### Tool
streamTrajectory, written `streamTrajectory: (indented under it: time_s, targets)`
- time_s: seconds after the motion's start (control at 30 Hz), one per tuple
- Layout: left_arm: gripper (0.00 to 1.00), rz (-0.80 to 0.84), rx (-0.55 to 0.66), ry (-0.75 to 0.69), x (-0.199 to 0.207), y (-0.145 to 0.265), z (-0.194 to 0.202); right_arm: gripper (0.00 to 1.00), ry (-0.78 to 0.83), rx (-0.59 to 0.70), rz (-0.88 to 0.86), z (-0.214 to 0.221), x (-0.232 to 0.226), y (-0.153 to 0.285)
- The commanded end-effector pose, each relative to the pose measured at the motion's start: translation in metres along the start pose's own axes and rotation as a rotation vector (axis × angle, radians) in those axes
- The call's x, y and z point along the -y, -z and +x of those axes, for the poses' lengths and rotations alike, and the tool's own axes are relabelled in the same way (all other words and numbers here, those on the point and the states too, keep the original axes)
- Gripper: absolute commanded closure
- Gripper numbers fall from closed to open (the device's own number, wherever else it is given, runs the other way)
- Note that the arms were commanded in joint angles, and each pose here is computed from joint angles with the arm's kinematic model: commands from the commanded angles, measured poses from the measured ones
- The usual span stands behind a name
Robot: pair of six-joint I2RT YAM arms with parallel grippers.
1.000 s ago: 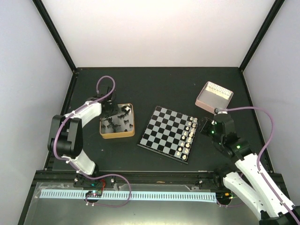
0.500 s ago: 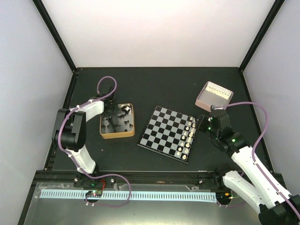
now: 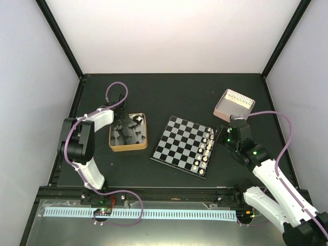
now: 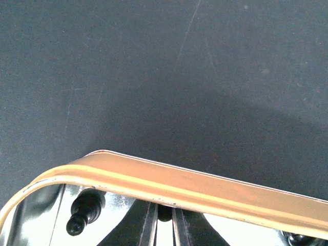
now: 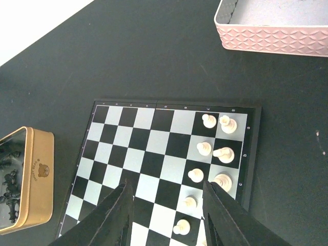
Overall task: Set up the chess pieces on the board
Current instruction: Pick up the chess piece from the storage box, then place the chess piece on the chessboard.
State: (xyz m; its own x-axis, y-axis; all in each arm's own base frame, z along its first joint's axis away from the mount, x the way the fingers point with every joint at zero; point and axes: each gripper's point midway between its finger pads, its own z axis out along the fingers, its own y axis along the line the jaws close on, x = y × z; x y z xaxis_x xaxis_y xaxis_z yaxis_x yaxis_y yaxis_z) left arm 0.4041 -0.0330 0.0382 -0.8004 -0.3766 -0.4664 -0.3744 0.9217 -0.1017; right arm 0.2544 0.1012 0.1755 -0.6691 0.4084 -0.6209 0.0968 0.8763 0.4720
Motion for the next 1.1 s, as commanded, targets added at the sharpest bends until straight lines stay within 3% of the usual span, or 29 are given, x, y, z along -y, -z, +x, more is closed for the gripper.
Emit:
streamTrajectory:
  time_s: [0.0,0.37,0.6,0.8,1.07]
  targets:
    - [0.95,0.009,0.050,-0.009,0.000,0.014,-0.012,0.61,-0.003,0.045,-0.042,-0.014,-0.012,0.008]
    - [0.94,0.188,0.009,-0.072,0.048,0.077,0.017,0.61,-0.021,0.048,-0.063,-0.013,-0.014,0.008]
    - [0.95,0.464,0.008,-0.371,0.145,0.120,0.029,0.61,-0.035,0.058,-0.052,-0.010,-0.008,0.007]
    - [0.95,0.567,-0.006,-0.577,0.210,0.113,0.035,0.61,-0.035,0.060,-0.033,-0.009,-0.003,0.006]
    - [0.95,0.595,-0.045,-0.640,0.250,0.072,0.050,0.60,-0.039,0.055,-0.007,-0.007,0.001,0.002]
